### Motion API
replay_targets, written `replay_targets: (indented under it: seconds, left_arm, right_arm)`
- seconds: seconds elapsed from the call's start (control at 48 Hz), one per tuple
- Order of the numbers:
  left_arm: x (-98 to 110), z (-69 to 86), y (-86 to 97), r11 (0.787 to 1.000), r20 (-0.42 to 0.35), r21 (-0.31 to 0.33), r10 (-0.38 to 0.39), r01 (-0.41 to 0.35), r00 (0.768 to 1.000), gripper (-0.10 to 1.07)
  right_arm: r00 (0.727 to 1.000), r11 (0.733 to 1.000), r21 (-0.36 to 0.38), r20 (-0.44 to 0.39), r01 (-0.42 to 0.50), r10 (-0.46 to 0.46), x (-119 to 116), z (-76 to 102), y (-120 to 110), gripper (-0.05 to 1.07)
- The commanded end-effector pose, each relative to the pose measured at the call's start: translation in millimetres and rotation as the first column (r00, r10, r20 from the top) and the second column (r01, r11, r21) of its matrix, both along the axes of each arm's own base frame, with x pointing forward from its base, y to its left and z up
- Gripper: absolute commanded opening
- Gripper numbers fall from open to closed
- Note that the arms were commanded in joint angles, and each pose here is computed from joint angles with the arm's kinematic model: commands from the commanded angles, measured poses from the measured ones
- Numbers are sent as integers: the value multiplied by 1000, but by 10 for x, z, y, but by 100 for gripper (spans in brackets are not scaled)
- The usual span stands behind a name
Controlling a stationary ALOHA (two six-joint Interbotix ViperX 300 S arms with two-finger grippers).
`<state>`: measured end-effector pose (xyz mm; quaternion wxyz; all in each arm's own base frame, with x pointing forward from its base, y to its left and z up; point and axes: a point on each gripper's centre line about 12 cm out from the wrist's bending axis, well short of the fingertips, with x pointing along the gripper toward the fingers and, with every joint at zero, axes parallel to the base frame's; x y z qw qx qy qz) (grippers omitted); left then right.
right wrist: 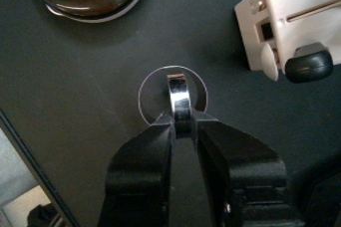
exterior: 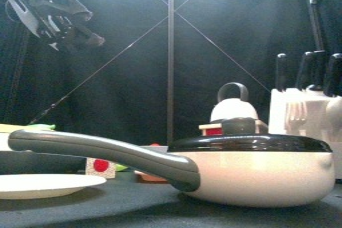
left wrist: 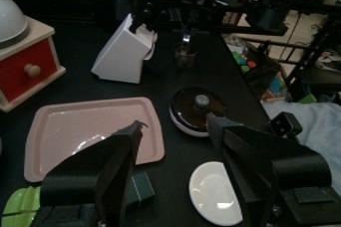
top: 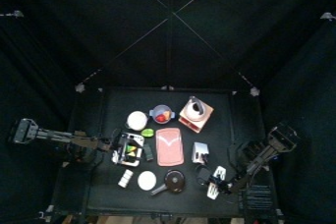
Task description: Place cookie cutter on plate
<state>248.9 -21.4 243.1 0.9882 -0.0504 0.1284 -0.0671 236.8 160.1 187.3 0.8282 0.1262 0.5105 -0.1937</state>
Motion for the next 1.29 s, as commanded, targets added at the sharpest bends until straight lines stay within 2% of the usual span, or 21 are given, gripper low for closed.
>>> replay_targets:
  seconds: [0.0, 0.604, 1.271]
  left_arm:
    - [19, 59, -1, 1000, 20, -4, -1, 1, 1000, 91]
    - [12, 41, 3, 1000, 16, -4, 0, 0, 1000, 91]
    - [12, 42, 4, 1000, 16, -6, 1, -1, 1000, 91]
  right_arm:
    - [999, 999, 38, 46, -5, 3, 46, 166, 39, 58]
    - [997, 998, 57, 73, 15, -19, 123, 269, 9, 58]
    - [974, 989, 117, 197, 93, -115, 384, 697, -231, 58]
